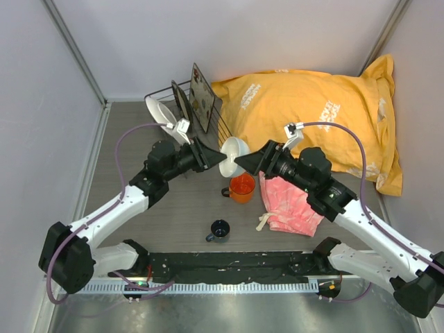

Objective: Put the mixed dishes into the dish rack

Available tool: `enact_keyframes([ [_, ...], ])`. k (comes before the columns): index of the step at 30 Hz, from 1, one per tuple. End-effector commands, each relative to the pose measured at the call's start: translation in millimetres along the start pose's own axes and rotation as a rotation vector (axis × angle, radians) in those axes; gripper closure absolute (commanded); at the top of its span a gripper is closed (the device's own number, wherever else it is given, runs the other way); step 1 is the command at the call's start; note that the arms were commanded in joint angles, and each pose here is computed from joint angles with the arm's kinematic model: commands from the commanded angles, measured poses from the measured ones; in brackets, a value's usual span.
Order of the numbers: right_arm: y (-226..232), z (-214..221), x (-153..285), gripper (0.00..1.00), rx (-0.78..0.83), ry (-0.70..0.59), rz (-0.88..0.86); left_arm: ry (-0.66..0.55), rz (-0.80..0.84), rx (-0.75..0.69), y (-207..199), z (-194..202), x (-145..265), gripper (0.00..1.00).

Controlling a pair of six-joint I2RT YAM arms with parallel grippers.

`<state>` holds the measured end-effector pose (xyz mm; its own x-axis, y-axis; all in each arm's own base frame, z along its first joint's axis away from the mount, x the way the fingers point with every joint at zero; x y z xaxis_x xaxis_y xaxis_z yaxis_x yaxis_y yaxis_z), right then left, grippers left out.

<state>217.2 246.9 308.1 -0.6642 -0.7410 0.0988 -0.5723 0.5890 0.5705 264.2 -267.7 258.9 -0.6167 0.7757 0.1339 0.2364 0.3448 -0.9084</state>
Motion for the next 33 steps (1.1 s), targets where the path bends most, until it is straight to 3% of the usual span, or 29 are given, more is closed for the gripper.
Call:
enact_keyframes([
  [1,-0.9,-41.9,10.3,0.99,-0.029,-0.165,0.003,-0.031,0.121,-0.055,-37.4,-17.4,-8.6,0.62],
  [14,-54.8,-75.3,12.8,0.99,-0.088,-0.259,0.065,-0.002,0.095,-0.032,-20.3,-27.1,-51.0,0.52],
  [21,-95.3,-95.3,10.5,0.99,-0.096,-0.314,0.170,-0.048,0.067,-0.013,-12.3,-41.6,-41.8,0.24],
  [29,-131.1,-113.8,3.4,0.99,-0.057,-0.345,0.269,-0.096,0.049,-0.034,-24.1,-51.7,-12.4,0.12],
  [33,-142.3,-122.5,-11.0,0.99,-0.022,-0.296,0.312,-0.103,-0.037,-0.063,-27.0,-52.1,9.7,0.01],
])
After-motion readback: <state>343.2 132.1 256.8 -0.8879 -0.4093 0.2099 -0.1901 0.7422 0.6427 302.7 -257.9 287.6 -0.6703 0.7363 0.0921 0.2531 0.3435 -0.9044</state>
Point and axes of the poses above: each gripper's point midway between its finger pads, its own x axis back along the fingers, its own y axis along the line the jaws close on, z = x × y, the point moved 2 cm from there along x, back along the fingers, and after that the axes turned 13 degrees about x, right-handed, at the moved point
